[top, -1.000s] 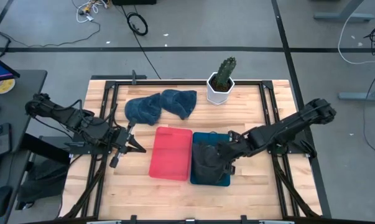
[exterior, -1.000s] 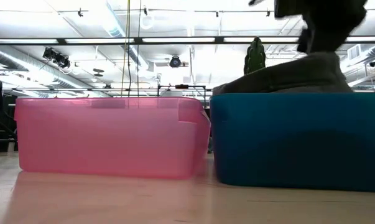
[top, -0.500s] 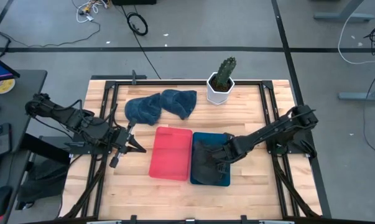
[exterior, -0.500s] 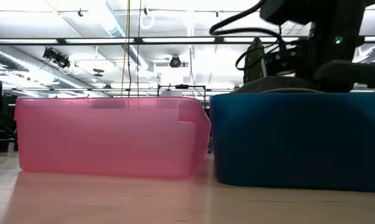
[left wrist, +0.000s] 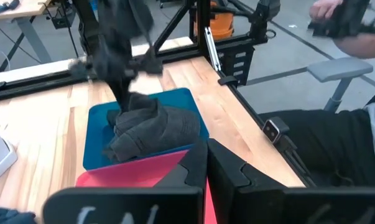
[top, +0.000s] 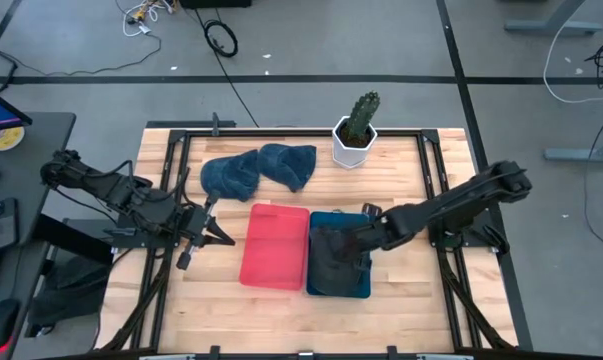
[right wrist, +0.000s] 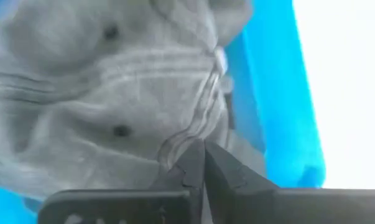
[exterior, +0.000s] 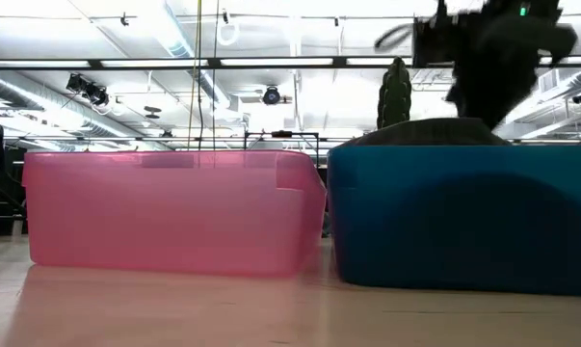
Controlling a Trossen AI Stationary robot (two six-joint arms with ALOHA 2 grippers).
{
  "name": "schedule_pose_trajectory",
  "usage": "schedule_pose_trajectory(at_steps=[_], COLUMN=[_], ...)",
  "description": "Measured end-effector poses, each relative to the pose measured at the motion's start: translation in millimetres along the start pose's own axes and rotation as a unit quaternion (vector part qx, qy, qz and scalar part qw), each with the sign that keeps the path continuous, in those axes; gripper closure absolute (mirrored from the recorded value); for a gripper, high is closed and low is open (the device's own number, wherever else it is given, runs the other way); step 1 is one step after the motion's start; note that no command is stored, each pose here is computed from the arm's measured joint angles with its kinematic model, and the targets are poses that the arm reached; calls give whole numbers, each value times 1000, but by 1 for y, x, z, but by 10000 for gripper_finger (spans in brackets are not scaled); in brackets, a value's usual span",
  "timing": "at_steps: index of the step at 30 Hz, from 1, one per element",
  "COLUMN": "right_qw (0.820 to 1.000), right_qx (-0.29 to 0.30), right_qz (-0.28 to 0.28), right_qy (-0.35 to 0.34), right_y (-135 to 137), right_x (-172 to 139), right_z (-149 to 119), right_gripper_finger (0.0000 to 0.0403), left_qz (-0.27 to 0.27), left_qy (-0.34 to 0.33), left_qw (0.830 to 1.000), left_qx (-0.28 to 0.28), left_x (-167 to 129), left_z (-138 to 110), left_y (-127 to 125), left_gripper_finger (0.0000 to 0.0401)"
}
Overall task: Pick & Place hat
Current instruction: Put the black cap into the blue bin, then put the left blue cap into the red bin
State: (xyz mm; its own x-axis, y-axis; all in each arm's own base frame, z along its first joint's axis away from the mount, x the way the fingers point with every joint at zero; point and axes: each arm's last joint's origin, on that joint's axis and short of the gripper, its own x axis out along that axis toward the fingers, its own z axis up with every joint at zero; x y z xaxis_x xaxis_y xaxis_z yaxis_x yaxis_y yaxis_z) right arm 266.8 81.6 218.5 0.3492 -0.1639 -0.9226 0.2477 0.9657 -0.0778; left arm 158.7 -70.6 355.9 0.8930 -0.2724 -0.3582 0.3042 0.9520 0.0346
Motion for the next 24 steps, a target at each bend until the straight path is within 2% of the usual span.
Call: schedule_pose_trajectory(at_steps=[5,10,16,24], right_qw=[992,963,924,858], right_qx=[3,31,-19,11], right_qz=[-45,-82,-7,57], right_qy=[-116,-255,-383,-511], right_y=[-15,-20,-21,-53], right_x=[-36,-66,-75,-53], right_z=[5,11,-7,-59], right_gripper_finger=[389,389,389,389], left_qz=[0,17,25,25], left_qy=[8,4,16,15], left_qw=[1000,1000,1000,1000], left_qx=[-2,-1,1,5], left_x=[0,0,0,0], left_z=[-1,-1,-3,-3], left_y=[0,1,1,1], left_gripper_finger=[387,387,387,387])
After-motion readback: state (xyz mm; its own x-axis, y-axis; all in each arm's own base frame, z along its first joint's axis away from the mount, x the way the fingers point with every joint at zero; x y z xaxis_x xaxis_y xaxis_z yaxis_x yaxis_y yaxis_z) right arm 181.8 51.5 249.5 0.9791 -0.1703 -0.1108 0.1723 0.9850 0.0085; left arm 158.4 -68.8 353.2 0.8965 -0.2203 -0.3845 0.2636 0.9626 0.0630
